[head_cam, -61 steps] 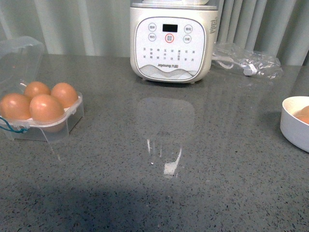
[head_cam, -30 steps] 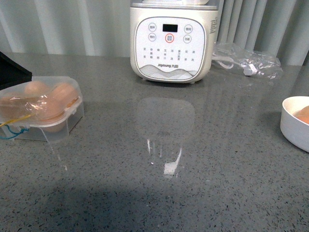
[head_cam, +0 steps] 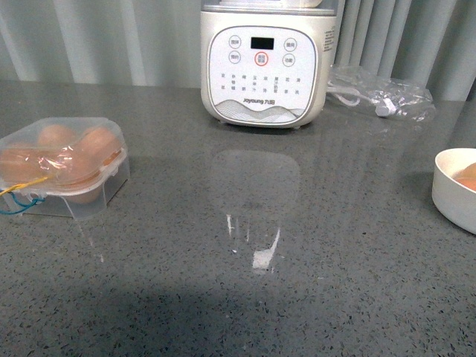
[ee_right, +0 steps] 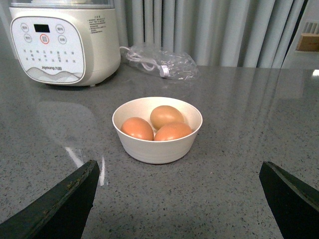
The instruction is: Put egg into box
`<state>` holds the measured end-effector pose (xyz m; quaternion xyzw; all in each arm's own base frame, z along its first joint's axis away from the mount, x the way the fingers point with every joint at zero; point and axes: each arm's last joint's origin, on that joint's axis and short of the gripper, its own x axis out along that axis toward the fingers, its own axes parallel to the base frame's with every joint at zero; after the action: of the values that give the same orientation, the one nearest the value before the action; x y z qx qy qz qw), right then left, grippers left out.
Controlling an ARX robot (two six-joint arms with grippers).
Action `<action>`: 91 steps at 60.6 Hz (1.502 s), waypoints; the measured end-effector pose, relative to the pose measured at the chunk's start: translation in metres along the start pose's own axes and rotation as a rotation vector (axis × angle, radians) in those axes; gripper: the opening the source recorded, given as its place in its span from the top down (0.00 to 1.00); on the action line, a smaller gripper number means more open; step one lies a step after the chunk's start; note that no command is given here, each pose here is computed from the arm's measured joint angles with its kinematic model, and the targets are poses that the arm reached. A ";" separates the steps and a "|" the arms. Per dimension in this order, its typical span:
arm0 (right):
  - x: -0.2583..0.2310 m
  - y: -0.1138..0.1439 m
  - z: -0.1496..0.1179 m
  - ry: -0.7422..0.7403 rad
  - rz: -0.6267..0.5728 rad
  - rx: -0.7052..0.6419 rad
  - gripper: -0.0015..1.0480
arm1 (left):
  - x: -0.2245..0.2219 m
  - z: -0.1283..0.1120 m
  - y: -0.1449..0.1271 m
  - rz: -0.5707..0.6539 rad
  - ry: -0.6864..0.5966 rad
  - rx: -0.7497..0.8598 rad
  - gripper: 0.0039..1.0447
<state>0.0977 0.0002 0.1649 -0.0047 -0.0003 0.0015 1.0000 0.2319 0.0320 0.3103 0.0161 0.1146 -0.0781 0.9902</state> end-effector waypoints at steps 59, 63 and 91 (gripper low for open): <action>0.000 0.000 0.000 0.000 0.000 0.000 0.07 | -0.064 -0.122 -0.042 0.184 -0.223 -0.038 0.97; 0.000 0.000 0.000 0.000 0.000 0.000 0.07 | -0.065 -0.127 -0.046 0.172 -0.226 -0.036 0.97; 0.000 0.000 0.000 0.000 0.000 0.000 0.07 | -0.074 -0.149 -0.051 0.157 -0.229 -0.034 0.97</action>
<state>0.0977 0.0002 0.1649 -0.0047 -0.0003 0.0015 1.0000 0.1192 0.0001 0.1820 -0.0009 0.0007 0.0004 1.0000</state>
